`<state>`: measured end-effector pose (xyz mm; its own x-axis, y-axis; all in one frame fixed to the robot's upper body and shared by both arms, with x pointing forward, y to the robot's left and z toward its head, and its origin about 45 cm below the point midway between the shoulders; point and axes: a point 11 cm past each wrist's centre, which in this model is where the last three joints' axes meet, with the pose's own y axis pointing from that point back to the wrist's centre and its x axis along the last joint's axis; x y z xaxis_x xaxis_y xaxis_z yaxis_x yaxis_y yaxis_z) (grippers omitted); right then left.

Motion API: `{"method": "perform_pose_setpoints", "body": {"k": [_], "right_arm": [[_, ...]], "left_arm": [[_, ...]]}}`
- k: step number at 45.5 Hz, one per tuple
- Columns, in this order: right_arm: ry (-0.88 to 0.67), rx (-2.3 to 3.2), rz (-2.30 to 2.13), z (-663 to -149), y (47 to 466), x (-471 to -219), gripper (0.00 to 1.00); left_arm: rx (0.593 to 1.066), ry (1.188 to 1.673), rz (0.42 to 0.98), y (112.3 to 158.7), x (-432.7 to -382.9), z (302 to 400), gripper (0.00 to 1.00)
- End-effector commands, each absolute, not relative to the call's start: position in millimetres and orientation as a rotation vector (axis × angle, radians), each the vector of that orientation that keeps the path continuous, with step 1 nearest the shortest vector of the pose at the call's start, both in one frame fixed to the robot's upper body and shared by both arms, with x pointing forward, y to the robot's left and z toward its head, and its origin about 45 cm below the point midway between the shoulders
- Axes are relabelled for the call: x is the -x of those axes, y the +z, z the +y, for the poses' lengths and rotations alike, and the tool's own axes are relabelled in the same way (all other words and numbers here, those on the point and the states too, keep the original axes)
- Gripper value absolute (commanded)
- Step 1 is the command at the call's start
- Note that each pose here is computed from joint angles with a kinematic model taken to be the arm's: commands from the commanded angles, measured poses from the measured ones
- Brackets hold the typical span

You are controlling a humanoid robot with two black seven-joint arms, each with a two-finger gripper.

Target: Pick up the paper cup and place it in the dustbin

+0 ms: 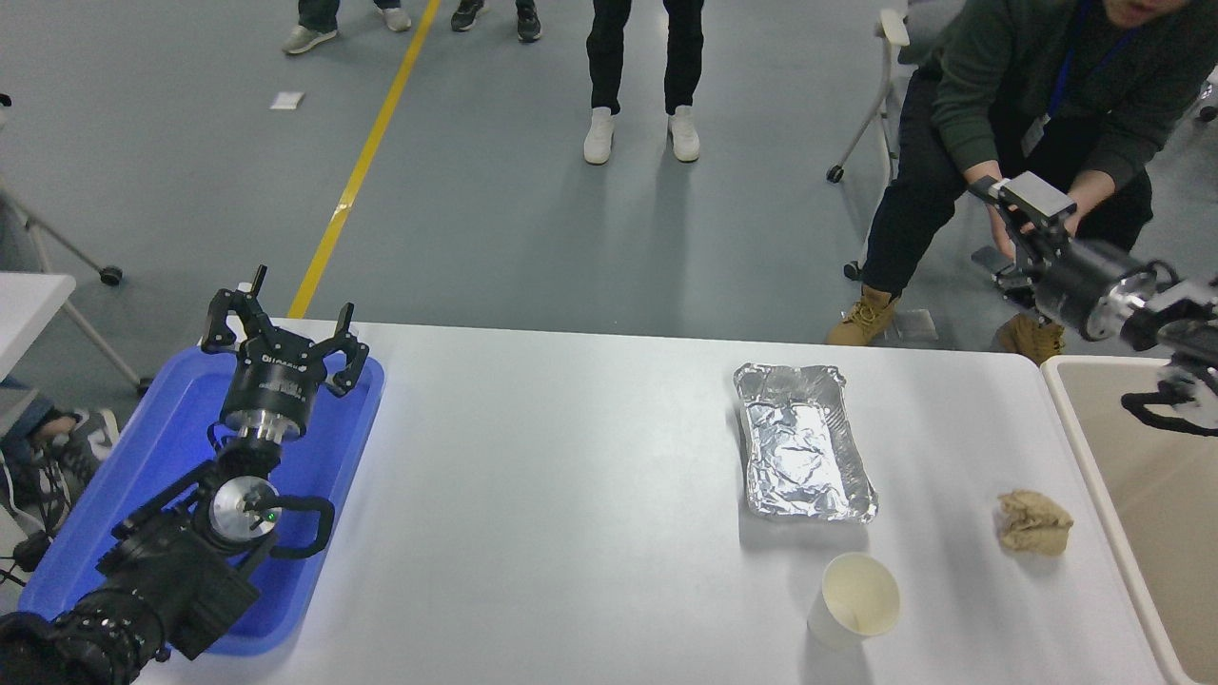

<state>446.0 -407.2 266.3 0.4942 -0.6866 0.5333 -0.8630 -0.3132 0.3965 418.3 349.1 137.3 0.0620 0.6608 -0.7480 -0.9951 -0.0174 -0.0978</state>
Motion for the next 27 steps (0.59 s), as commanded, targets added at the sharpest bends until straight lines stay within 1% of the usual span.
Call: {"method": "perform_pose_setpoints", "body": {"k": [1, 8, 13, 14, 16, 18, 19, 22, 23, 27], "right_arm": [[0.348, -1.974, -0.888, -404.5, 311.5, -448.4, 1.00], [0.307, -1.931, -0.684, -380.3, 313.7, -442.6, 1.00], [0.330, -1.860, -0.520, -363.6, 320.4, -434.7, 1.00], [0.334, -1.851, -0.493, -359.2, 321.8, -433.6, 1.00], [0.340, -1.835, -0.453, -353.4, 324.8, -431.6, 1.00], [0.346, -1.819, -0.423, -348.6, 327.1, -430.8, 1.00], [0.342, -1.814, -0.411, -346.9, 327.5, -429.7, 1.00], [0.318, -1.800, -0.374, -343.7, 330.3, -425.1, 1.00], [0.307, -1.799, -0.367, -343.6, 331.5, -423.5, 1.00], [0.254, -1.783, -0.294, -338.8, 332.6, -412.9, 1.00]], "left_arm": [[0.739, 1.440, 0.583, 137.6, -418.5, 349.1, 1.00], [0.739, 1.440, 0.583, 137.6, -418.5, 349.1, 1.00], [0.739, 1.440, 0.583, 137.6, -418.5, 349.1, 1.00], [0.738, 1.441, 0.584, 136.9, -418.0, 349.2, 1.00], [0.739, 1.440, 0.583, 137.6, -418.5, 349.1, 1.00], [0.738, 1.441, 0.584, 136.9, -418.0, 349.2, 1.00], [0.739, 1.440, 0.583, 137.6, -418.5, 349.1, 1.00], [0.738, 1.441, 0.584, 136.9, -418.0, 349.2, 1.00], [0.739, 1.440, 0.583, 137.6, -418.5, 349.1, 1.00], [0.738, 1.441, 0.583, 137.5, -418.5, 349.2, 1.00]]}}
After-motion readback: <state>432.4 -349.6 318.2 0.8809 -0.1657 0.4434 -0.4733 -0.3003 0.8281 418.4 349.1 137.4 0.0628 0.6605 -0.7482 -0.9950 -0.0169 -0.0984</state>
